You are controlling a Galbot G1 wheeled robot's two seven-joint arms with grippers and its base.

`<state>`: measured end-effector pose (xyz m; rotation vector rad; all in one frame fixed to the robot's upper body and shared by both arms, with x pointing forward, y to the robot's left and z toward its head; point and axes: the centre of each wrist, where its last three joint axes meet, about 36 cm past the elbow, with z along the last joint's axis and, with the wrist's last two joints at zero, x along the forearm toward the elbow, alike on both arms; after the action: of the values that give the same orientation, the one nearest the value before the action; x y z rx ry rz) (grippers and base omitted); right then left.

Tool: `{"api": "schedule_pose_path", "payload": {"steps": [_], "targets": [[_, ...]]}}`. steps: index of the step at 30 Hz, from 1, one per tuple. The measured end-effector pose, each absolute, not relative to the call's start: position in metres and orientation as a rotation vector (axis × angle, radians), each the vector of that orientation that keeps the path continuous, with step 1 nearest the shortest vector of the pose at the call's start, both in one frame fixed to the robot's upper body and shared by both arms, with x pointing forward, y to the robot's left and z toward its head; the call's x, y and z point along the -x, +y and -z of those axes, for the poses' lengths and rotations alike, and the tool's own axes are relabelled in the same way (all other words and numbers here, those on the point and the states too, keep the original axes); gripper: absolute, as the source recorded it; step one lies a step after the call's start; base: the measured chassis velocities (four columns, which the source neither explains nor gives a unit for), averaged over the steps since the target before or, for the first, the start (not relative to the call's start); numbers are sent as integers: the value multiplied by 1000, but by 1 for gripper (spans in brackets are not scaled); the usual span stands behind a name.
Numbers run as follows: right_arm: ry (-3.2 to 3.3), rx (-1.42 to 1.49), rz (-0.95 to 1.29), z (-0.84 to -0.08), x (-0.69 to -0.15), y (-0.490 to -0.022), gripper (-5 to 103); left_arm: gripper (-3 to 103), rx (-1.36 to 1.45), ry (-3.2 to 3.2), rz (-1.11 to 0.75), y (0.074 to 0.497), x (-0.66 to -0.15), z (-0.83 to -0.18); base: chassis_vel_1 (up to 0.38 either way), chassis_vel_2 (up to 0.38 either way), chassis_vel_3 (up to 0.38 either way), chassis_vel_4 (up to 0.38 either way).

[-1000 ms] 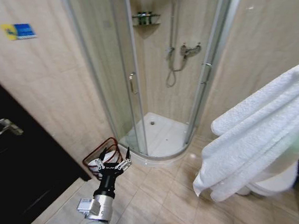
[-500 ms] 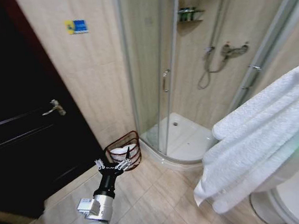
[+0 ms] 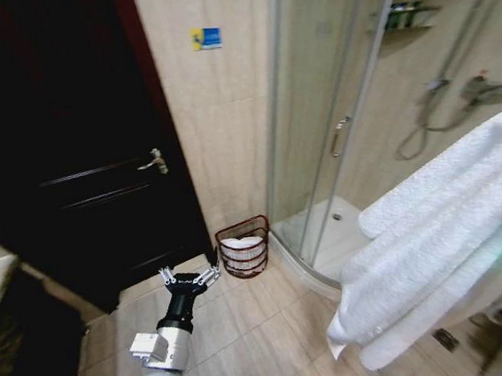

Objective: Discard the used towel into the hamper.

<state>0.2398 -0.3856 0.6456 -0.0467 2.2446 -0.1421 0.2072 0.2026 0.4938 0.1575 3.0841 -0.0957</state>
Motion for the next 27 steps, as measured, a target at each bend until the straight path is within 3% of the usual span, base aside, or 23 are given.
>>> {"api": "schedule_pose_path", "payload": {"steps": [18,27], "targets": [[2247,47,156,-644,-240,-388,2,100,-158,3084,96,203,-207,-494,118,111,118,120],[2249,48,164,-642,-240,-389,2,100,-157,3084,96,203,-207,-494,12,12,14,18]]}}
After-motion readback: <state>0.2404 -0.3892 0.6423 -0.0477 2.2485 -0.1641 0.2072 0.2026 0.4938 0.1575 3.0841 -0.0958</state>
